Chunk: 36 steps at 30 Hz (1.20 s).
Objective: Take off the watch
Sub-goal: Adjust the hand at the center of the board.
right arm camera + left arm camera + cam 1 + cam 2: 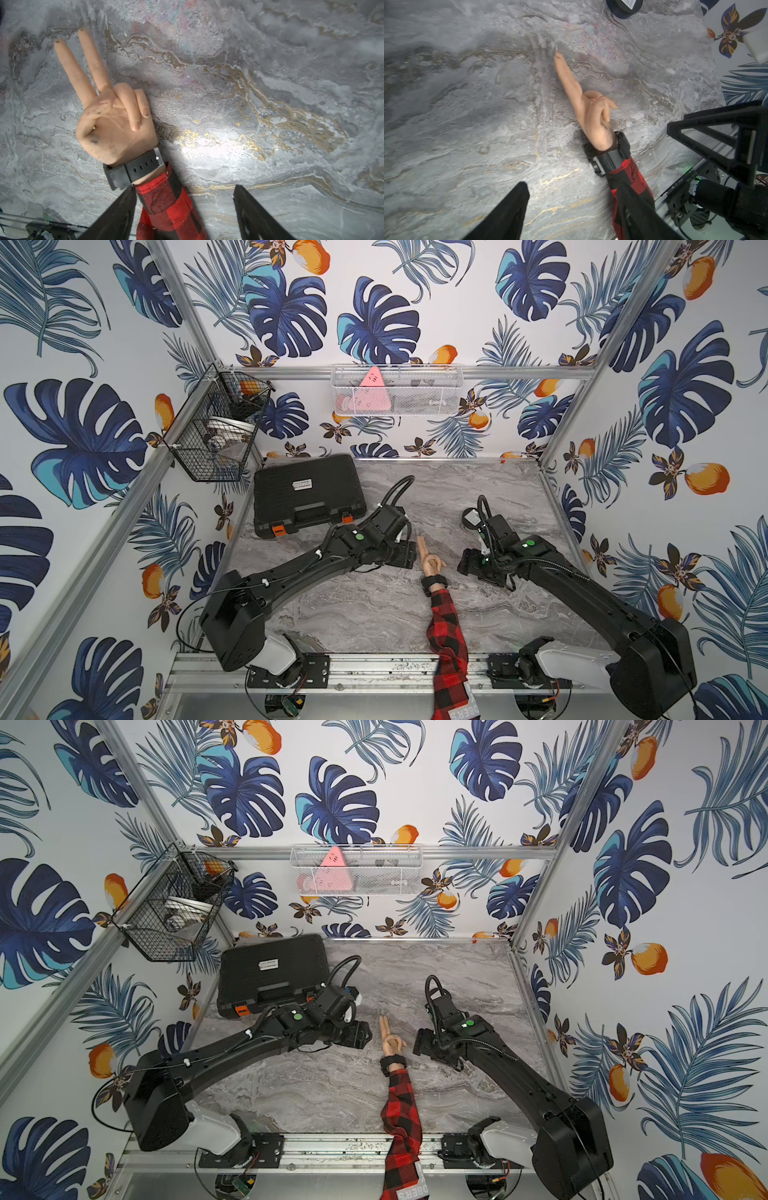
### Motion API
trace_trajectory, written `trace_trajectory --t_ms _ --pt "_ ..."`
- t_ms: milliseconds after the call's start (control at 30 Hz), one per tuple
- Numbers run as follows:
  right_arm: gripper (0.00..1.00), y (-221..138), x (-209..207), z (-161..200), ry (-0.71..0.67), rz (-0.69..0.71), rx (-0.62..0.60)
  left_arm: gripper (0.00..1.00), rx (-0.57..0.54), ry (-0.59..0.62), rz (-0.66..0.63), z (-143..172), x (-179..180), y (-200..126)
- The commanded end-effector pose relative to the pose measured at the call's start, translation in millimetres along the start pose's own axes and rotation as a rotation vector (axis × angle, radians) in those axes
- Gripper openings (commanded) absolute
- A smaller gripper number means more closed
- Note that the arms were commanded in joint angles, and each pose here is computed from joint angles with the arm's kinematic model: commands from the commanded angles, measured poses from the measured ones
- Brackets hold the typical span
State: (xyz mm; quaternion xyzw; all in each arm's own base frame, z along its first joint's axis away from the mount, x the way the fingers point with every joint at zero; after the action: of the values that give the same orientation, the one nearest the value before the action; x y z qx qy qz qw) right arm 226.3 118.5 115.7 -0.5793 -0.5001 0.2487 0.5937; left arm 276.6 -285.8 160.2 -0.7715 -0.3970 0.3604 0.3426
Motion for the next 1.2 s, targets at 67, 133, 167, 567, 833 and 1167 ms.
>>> trace_trajectory --t_ms 67,133,167,567,833,1167 --pt "0.76 -1.1 -17.5 -4.3 0.045 0.018 -0.007 0.73 0.01 -0.103 0.064 -5.4 -28.1 29.3" --pt "0.75 0.2 -10.2 0.3 0.028 -0.027 0.028 0.73 0.028 -0.11 0.082 -2.6 -33.8 40.0" --pt "0.75 1.6 -4.7 4.7 0.013 -0.06 0.056 0.73 0.04 -0.11 0.087 -0.8 -35.5 45.5" --pt "0.73 13.4 12.4 31.1 -0.01 -0.206 0.199 0.62 0.081 -0.091 0.063 10.2 -26.8 89.8" --pt "0.73 16.7 9.0 32.9 -0.012 -0.188 0.208 0.51 0.042 -0.127 0.119 4.5 -21.8 109.5" --pt "0.72 18.7 5.7 35.3 0.002 -0.178 0.213 0.28 -0.006 -0.15 0.197 -4.8 -26.1 107.3"
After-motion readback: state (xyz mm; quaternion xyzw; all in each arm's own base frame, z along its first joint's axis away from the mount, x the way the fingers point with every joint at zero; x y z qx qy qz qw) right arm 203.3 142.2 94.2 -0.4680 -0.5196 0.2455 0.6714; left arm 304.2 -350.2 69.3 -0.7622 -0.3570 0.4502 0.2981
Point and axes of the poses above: each gripper's point midway between its finger pads, its own y axis out along the fingers, its own x axis along the line the jaws close on, z = x × y, the point moved 1 cm from there along -y, back along the fingers, and after that the axes turned 10 degrees about y, right-handed, at the moved point
